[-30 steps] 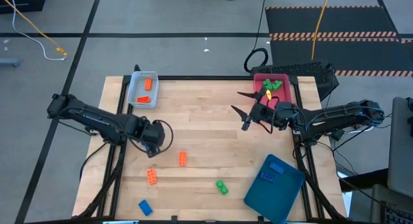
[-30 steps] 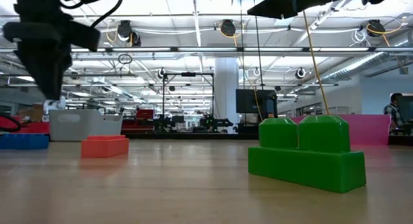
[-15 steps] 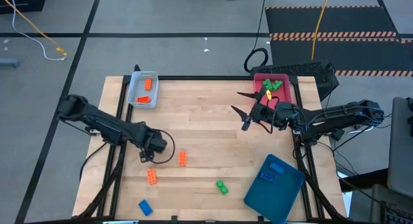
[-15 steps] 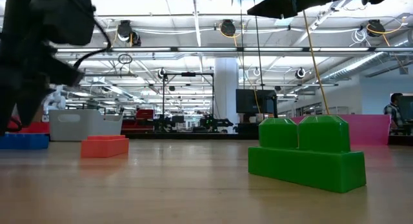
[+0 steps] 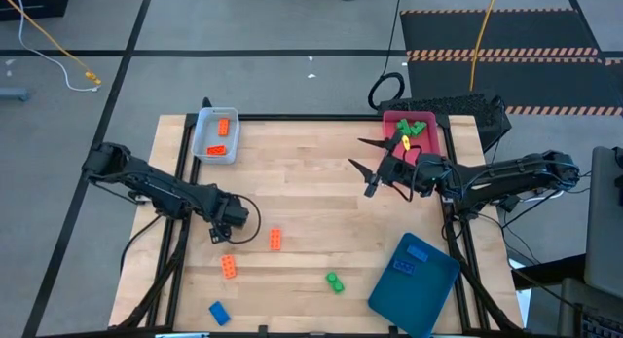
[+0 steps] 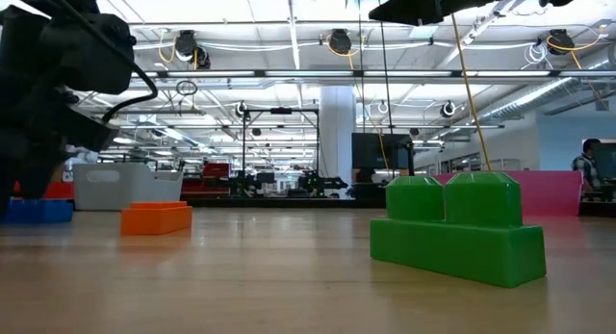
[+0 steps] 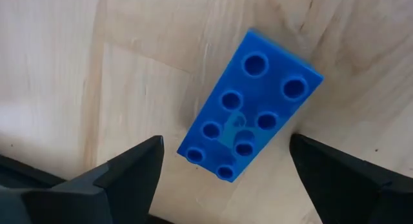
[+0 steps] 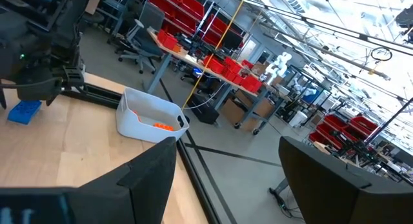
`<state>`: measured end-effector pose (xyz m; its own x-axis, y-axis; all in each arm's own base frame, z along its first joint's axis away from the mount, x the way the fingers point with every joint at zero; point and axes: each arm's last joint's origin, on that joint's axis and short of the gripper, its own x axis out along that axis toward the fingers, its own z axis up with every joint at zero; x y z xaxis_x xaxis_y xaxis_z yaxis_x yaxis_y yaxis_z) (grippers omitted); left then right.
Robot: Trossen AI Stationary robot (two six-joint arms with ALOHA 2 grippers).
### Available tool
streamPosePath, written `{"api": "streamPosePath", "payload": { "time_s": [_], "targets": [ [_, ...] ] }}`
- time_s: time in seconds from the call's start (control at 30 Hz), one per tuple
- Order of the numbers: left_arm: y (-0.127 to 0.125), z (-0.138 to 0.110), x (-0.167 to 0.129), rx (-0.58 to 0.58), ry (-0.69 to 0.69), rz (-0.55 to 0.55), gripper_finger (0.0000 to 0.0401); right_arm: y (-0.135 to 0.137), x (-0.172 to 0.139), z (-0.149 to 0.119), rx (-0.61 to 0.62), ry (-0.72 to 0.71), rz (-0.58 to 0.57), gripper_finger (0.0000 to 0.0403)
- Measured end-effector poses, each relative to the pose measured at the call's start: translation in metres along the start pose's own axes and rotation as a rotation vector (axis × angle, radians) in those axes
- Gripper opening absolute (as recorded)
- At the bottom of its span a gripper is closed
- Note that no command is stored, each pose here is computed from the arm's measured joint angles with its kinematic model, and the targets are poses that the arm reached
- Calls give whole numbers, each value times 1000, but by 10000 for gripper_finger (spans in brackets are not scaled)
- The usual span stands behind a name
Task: Sort & place blocks by color
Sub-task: Put the blue gamepiece into the blue bin
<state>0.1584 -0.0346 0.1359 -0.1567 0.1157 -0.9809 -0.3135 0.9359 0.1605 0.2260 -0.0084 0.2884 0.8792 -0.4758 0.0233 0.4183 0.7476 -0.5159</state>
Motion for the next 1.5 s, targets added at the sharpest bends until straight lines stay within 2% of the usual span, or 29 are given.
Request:
{"api": "streamPosePath", "payload": {
  "time_s": [0.3, 0.4, 0.53, 0.77, 0.87, 1.07, 1.27, 1.5],
  "targets": [
    [-2, 4, 0, 73, -36, -25, 341, 0, 0, 0, 0, -3, -2, 270],
    [-3, 5, -1, 88, -31, -36, 326, 0, 0, 0, -1, -3, -2, 270],
    [-6, 11, -8, 107, -63, -58, 281, 0, 0, 0, -4, -3, -3, 270],
    [-13, 21, -15, 97, -163, -121, 167, 0, 0, 0, -7, -2, -3, 270],
    [-12, 20, -15, 96, -149, -122, 133, 0, 0, 0, -8, -2, -3, 270],
    [-13, 20, -15, 56, -129, -159, 136, 0, 0, 0, -7, -2, -5, 270],
    [-14, 20, -15, 55, -126, -173, 184, -1, 0, 2, 3, -16, -14, 270],
    [-13, 34, -30, 35, -198, -194, 134, 0, 0, 0, 29, 0, -2, 270]
  ]
}}
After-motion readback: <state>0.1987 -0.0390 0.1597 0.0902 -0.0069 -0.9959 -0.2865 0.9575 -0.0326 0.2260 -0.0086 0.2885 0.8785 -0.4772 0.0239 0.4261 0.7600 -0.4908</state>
